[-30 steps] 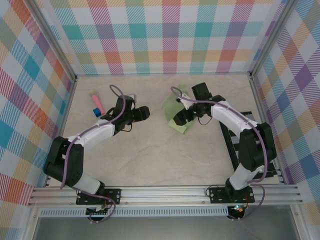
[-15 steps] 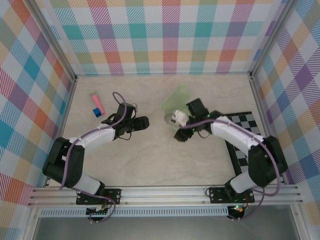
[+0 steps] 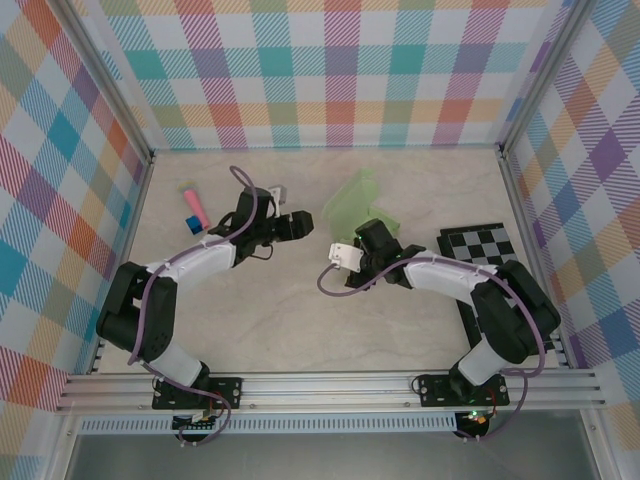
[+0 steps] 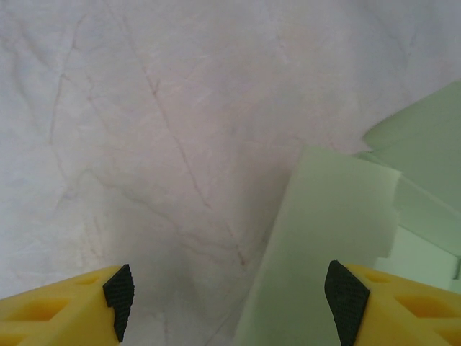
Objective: Fold the paper box
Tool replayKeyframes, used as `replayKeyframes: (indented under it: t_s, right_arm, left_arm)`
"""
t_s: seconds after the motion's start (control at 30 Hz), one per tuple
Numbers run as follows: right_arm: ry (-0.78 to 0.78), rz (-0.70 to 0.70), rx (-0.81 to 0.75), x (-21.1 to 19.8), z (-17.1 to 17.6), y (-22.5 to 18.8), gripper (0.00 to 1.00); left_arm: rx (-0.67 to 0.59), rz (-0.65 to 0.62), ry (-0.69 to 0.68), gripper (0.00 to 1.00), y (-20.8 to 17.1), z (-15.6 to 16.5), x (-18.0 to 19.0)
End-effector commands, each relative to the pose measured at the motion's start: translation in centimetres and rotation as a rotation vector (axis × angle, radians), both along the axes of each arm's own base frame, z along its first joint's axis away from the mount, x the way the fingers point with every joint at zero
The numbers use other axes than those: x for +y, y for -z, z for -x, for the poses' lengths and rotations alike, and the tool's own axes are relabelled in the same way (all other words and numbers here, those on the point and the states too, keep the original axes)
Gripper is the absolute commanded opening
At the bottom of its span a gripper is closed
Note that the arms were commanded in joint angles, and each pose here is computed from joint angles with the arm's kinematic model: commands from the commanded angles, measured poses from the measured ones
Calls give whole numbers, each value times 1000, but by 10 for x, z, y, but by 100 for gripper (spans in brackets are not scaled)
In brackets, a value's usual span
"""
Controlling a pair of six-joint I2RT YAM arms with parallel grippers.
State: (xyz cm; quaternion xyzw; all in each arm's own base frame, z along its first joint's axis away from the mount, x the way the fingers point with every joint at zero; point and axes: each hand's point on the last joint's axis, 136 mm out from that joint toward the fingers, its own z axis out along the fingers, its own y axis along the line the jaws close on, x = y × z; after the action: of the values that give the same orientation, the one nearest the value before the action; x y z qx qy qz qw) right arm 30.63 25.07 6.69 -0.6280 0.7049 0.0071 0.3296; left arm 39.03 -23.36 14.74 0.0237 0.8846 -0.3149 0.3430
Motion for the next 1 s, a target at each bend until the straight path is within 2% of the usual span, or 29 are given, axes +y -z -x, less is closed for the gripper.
replayKeyframes:
  t_s: [0.0,0.3,0.53,0.7,0.97]
  right_arm:
    - [21,-41,-78,-2,-17,-16,74]
    - [148,51,-88,-22,-40,8,75]
    - [236,-117,23,-28,-46,-10,64]
    - [242,-147,110,-31,-44,-6,52]
    - [278,-157,134,-36,-52,3,49]
  left_arm:
    - [-90,33,109,80,-26,-2,-29]
    - [-130,27,116,82,-34,-20,-38]
    - [-142,17,127,81,-33,-25,-41]
    - [-149,8,157,81,-34,-28,-51]
    - [-150,-125,196,79,-25,-38,-72]
